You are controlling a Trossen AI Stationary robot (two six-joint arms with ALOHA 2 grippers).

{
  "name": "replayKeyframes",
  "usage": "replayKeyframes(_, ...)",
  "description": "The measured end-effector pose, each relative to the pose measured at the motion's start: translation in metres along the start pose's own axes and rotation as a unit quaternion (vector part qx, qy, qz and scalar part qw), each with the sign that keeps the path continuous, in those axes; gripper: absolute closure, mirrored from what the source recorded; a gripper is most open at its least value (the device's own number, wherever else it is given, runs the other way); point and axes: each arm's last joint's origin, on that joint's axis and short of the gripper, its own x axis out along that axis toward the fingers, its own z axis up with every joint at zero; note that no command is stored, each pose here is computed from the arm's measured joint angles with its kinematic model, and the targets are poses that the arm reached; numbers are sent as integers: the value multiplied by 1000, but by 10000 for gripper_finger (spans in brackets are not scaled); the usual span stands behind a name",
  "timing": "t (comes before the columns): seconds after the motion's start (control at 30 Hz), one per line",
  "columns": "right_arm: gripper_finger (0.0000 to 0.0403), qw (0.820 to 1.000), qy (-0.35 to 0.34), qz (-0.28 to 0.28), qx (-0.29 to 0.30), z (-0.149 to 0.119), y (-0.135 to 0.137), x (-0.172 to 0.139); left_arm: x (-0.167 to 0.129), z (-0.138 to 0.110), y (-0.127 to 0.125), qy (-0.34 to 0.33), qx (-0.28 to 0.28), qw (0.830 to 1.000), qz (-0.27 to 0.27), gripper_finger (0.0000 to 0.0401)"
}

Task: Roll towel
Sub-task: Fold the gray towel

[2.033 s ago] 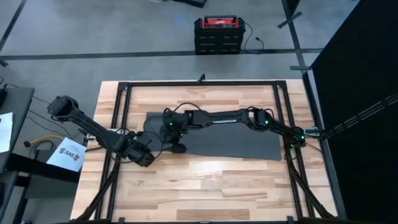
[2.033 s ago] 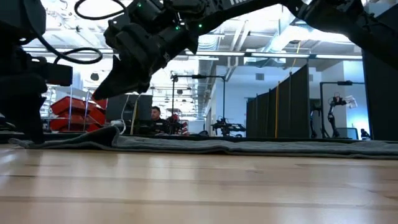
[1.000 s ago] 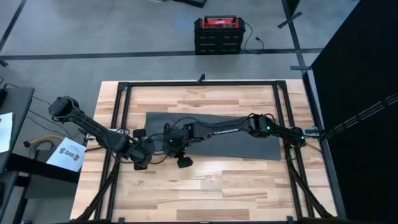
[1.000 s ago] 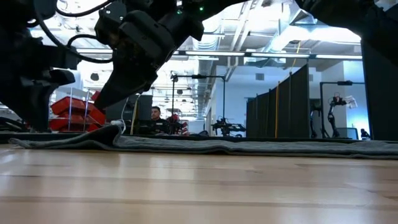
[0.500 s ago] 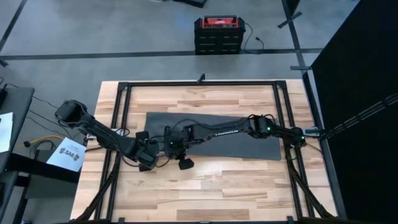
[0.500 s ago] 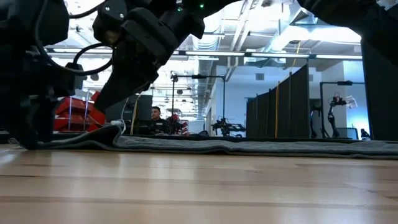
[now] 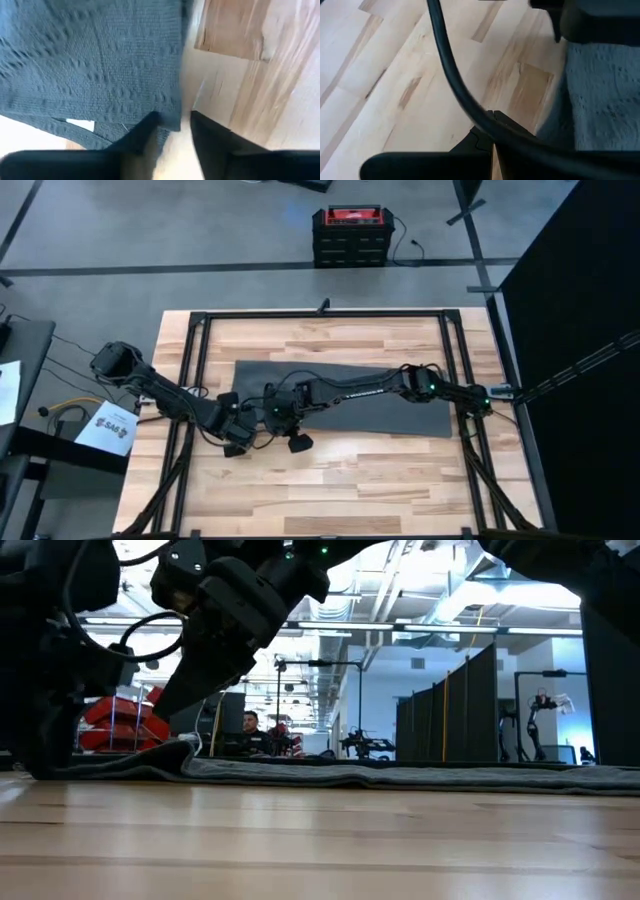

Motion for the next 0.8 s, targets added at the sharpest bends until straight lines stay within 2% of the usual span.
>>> replayKeyframes(0.07,403,1000,-8,0,-8,5,5,-4,0,1,1,2,-6,1000,-2,366)
replayKeyframes(0.13,403,1000,-6,0,-11,8,9,-9,0,2,3,3,-15,1000,-1,389)
replayKeyframes(0.3,403,998,27,-42,-26,11,22,-16,-1,3,6,6,-28,1000,9,393)
replayKeyframes(0.43,403,997,68,-30,-22,6,33,-19,-6,6,6,6,-35,999,16,394)
replayKeyframes(0.53,403,994,101,-28,-11,1,37,-19,-15,8,8,10,-44,998,45,394)
replayKeyframes(0.7,403,994,110,-21,-10,1,48,-17,-28,10,12,31,-63,995,77,394)
replayKeyframes(0.8,403,994,111,-20,-9,2,52,-17,-29,8,12,42,-73,994,72,394)
